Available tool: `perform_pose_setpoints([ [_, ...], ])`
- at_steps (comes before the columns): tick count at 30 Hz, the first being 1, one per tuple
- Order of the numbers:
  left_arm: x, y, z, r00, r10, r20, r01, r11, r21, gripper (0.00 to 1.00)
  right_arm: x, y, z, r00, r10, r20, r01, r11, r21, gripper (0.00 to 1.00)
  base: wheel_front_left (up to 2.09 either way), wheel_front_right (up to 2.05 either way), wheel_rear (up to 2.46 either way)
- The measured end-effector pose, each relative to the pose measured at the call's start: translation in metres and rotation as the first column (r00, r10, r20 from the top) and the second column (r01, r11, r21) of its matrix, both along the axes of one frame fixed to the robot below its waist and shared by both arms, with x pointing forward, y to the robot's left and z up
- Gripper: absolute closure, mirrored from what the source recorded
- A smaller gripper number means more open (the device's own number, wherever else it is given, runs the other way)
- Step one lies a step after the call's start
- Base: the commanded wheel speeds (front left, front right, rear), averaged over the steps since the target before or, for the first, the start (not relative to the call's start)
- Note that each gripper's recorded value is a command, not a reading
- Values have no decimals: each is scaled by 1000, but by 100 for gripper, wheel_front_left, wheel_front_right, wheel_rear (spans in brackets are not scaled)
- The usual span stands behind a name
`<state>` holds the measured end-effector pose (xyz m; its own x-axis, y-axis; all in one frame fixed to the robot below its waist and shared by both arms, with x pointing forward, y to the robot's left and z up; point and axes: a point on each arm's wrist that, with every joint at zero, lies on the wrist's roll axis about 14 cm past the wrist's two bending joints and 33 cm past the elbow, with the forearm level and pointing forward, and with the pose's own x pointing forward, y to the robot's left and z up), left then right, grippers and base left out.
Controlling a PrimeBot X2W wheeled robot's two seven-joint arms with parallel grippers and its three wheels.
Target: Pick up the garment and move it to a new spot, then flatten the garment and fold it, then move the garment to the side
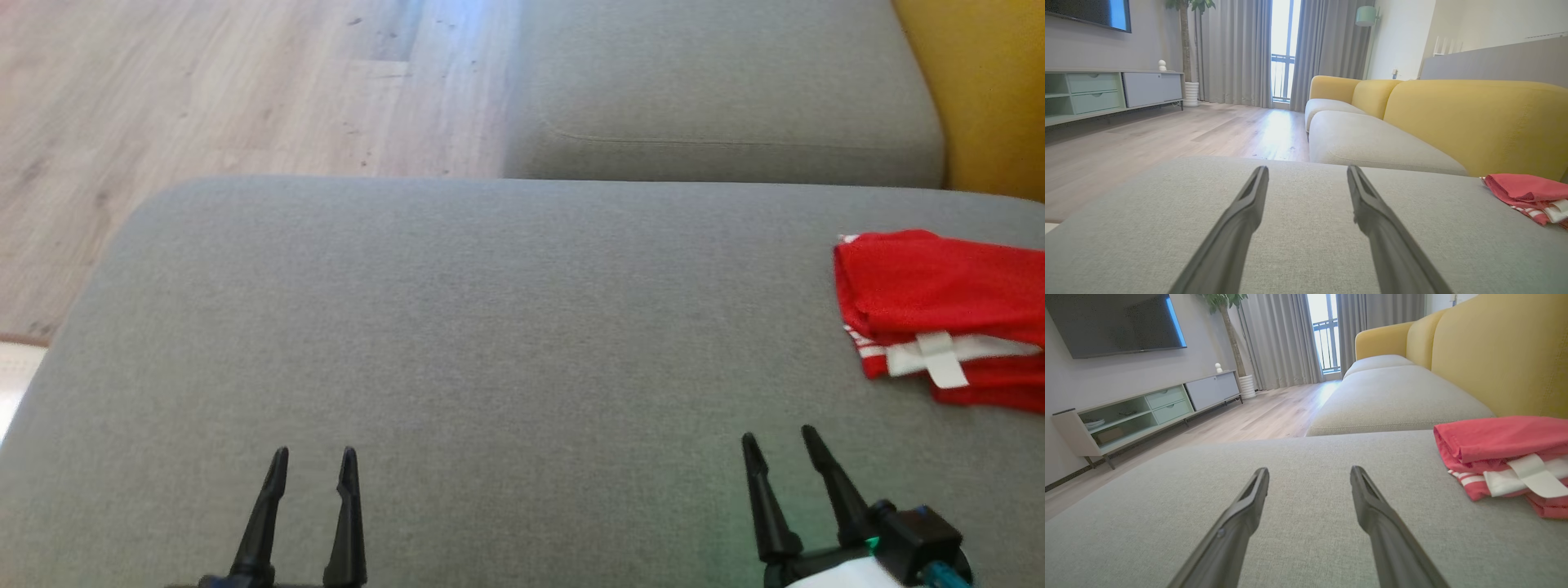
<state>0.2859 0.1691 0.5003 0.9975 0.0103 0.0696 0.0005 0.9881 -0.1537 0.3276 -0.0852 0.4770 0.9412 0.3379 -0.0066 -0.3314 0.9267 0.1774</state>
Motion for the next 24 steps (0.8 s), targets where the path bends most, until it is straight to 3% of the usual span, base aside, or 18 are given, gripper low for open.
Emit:
perform_pose_setpoints([
  [12,4,-12,0,999,-46,1,46,999,8,0,-4,-13,8,998,-50,22,50,999,21,0,0,0,0],
  [13,5,-13,-1,999,-48,-4,48,999,8,100,-4,-14,6,998,-53,16,53,998,23,100,0,0,0],
  [19,-6,-13,-37,991,-47,-123,46,999,-6,100,-23,-20,-34,991,-65,-117,66,998,0,100,0,0,0],
  [24,-5,-11,-40,990,-41,-137,32,997,-64,100,-23,-23,-36,986,-84,-142,92,995,50,100,0,0,0],
])
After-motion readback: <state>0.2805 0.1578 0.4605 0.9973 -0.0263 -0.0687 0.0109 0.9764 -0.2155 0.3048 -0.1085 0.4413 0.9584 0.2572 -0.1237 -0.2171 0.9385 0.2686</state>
